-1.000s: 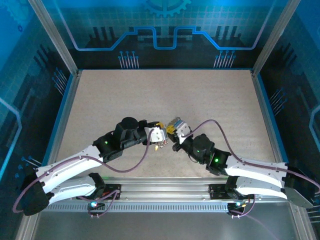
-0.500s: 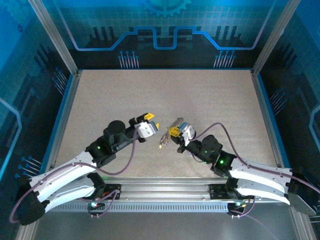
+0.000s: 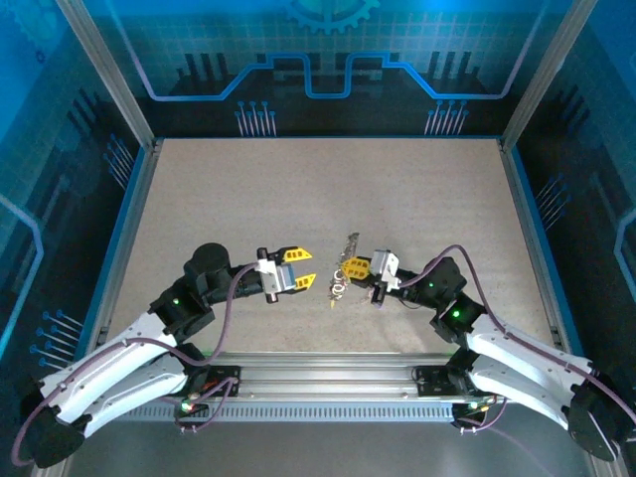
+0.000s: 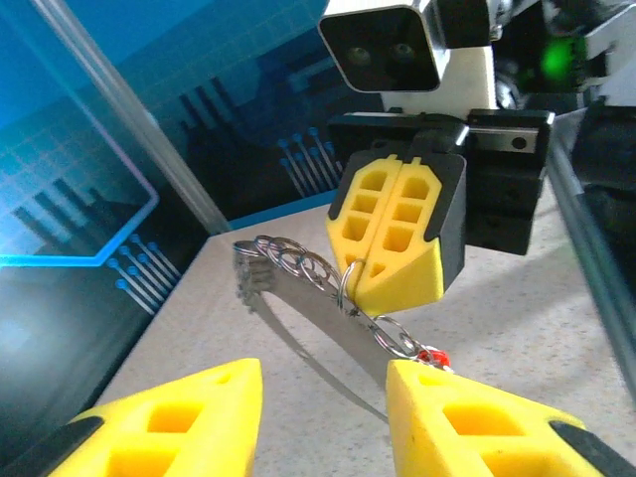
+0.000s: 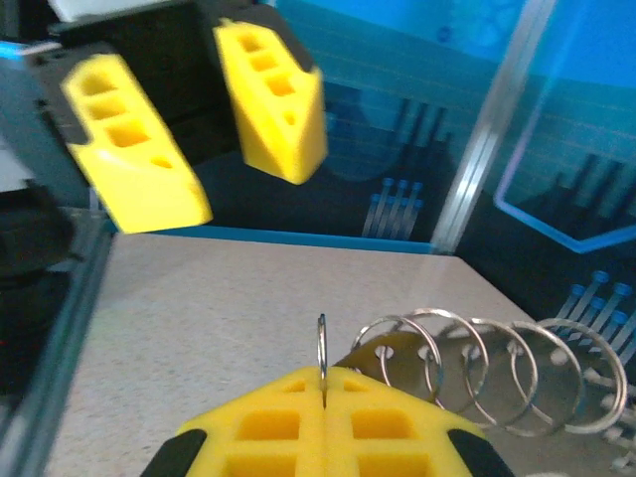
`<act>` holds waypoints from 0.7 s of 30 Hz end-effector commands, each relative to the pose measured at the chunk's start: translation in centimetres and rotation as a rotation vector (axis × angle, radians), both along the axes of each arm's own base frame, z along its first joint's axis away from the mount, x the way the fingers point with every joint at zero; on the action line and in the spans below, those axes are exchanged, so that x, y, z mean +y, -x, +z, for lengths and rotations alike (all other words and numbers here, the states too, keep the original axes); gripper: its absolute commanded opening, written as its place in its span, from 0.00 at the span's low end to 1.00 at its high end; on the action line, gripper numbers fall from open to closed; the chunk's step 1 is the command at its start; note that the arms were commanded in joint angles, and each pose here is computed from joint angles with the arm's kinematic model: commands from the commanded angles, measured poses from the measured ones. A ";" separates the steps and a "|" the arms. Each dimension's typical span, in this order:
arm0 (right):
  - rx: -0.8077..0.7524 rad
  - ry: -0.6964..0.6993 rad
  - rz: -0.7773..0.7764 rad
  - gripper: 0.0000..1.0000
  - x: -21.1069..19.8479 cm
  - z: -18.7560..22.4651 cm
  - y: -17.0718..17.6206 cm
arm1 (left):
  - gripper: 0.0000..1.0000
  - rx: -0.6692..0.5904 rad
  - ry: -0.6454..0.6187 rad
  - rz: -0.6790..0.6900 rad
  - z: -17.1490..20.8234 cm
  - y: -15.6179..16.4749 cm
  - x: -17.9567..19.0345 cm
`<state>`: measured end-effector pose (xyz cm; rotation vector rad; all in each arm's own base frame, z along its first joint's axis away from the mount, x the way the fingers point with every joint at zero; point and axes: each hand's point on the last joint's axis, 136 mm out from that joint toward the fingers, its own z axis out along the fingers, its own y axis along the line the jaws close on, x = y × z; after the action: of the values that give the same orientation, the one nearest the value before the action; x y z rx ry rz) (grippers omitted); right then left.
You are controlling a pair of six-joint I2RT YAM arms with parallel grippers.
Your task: Put the keys on the keyring
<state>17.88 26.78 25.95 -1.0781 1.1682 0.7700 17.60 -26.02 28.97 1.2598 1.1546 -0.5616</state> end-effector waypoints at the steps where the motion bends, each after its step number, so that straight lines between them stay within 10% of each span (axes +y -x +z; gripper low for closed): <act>1: -0.080 -0.021 0.159 0.00 0.5 2.0 2.3 | 0.36 0.052 -0.009 -0.089 -0.2 1.3 -0.5; 12: -0.099 0.060 0.360 0.00 2.0 1.7 4.2 | 0.11 0.087 -0.070 -0.244 -0.8 3.1 -1.6; 21: -0.116 0.097 0.383 0.00 2.2 1.3 4.5 | 0.12 0.092 -0.086 -0.312 -0.6 4.1 -1.9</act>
<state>13.65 28.97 25.40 -1.4159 0.9947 0.9614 14.38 -27.86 27.46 1.4800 1.1303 -0.7829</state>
